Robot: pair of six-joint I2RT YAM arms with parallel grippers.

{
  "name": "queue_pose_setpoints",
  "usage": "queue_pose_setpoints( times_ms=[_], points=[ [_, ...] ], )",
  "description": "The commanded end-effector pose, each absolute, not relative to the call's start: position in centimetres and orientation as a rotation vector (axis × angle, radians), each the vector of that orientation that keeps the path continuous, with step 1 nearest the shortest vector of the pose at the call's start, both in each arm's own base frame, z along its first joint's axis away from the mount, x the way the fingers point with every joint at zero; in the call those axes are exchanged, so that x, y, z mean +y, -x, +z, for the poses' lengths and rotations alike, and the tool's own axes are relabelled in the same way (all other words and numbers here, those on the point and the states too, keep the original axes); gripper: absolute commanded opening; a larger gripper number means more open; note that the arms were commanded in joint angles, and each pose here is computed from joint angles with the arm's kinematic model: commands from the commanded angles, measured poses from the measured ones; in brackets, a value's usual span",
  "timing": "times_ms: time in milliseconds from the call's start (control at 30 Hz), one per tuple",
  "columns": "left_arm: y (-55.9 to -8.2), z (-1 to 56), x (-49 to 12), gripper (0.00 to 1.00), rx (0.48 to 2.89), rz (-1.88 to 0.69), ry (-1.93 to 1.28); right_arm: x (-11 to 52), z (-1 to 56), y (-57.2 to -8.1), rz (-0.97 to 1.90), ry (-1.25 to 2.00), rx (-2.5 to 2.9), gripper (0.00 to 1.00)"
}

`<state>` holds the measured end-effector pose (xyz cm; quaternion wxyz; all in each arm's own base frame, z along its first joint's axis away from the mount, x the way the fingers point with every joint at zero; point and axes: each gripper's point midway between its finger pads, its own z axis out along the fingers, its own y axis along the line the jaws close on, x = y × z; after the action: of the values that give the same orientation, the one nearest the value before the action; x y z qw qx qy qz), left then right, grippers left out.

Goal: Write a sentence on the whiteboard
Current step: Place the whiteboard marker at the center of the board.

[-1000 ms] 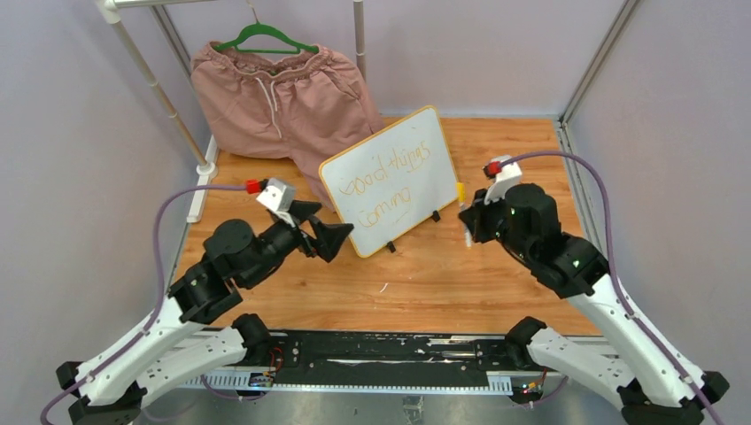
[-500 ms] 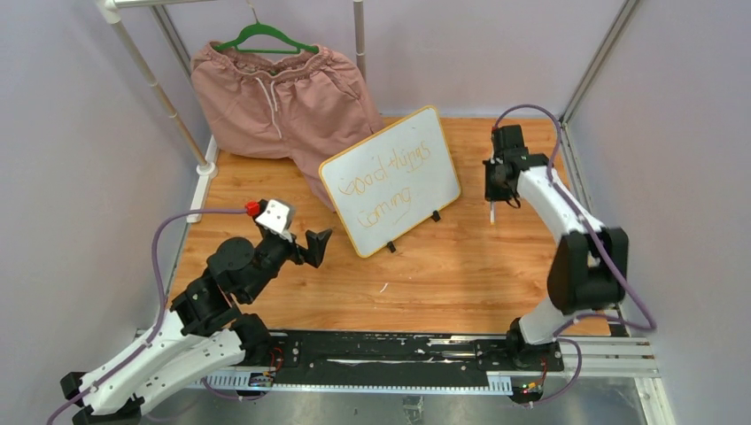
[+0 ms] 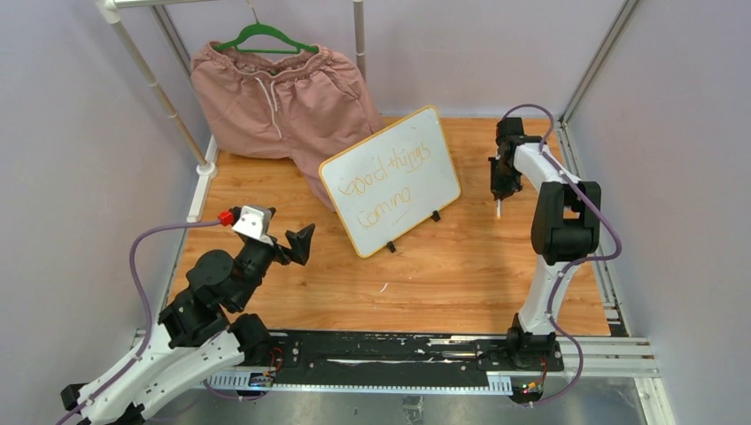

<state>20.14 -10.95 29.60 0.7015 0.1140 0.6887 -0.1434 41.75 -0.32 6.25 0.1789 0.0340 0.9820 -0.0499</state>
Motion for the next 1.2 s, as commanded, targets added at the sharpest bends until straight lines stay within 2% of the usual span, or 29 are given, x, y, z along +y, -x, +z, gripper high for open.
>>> queue_pose_setpoints(
  times_ms=[0, 467, 1167],
  points=[
    [-20.3, 29.5, -12.2, 1.0, 1.537, -0.345, -0.295, -0.6, 4.9, -40.8, -0.117, -0.098, 2.829, 0.0],
    [-20.2, 28.9, -13.6, 1.0, 1.529, -0.375, -0.369, -1.9, 3.1, -41.0, -0.102, -0.168, 2.839, 0.0],
    [-20.3, 28.6, -13.7, 1.0, 1.534, -0.371, -0.378, -1.9, 0.6, -39.2, -0.104, -0.179, 2.886, 0.07]
  ],
)
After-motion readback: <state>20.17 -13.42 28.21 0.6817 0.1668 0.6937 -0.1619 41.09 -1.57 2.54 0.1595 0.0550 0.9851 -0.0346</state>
